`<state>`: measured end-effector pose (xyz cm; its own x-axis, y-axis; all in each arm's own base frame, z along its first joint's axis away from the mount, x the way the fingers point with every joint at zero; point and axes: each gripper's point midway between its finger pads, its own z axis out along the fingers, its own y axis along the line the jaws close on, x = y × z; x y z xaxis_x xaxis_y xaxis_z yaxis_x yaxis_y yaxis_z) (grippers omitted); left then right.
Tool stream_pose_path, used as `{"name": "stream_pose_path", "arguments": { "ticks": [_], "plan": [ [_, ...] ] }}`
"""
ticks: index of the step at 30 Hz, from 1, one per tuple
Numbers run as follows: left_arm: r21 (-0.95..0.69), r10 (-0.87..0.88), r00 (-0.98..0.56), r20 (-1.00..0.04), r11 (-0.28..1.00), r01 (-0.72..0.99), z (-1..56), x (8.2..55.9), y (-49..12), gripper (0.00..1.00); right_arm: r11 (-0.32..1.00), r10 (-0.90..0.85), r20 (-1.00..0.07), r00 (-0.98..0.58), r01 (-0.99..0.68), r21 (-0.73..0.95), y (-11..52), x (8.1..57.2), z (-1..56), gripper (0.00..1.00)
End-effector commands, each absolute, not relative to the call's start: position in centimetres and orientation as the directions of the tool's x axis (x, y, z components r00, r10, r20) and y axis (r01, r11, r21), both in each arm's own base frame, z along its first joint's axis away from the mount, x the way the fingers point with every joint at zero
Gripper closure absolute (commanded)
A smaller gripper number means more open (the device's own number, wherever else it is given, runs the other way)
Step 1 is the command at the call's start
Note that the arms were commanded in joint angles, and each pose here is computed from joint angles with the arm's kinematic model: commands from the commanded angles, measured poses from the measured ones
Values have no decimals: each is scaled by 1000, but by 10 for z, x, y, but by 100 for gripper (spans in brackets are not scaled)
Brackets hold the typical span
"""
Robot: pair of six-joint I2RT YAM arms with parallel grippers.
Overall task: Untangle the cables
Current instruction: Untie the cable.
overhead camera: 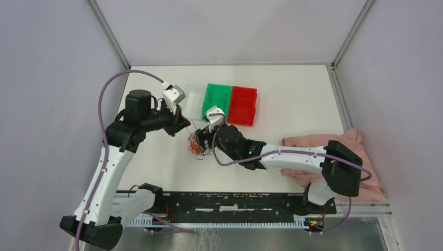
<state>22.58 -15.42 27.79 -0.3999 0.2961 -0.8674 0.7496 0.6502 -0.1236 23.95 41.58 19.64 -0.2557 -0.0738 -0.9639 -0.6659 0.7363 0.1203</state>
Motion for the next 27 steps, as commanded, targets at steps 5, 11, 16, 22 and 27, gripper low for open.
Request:
{"name": "stream_pose_path", "arguments": {
  "ticks": [5, 11, 16, 22, 27],
  "plan": [
    [-199, 243, -396, -886, 571, 796, 308, 203, -169, 97, 799, 108, -981, -164, -572, 184, 419, 264, 245, 22],
    [-208, 236, -388, -891, 548, 810, 316, 195, -171, 97, 798, 115, -983, -142, -576, 176, 420, 266, 252, 23],
    [-225, 222, -385, -896, 521, 823, 325, 193, -176, 97, 790, 143, -975, -173, -574, 217, 434, 269, 249, 23],
    [-209, 199, -342, -918, 490, 846, 351, 195, -181, 97, 732, 256, -935, -246, -582, 354, 454, 265, 243, 20],
    [-193, 163, -297, -941, 461, 866, 378, 196, -187, 97, 714, 284, -908, -309, -563, 416, 464, 264, 226, 21]
  ]
}}
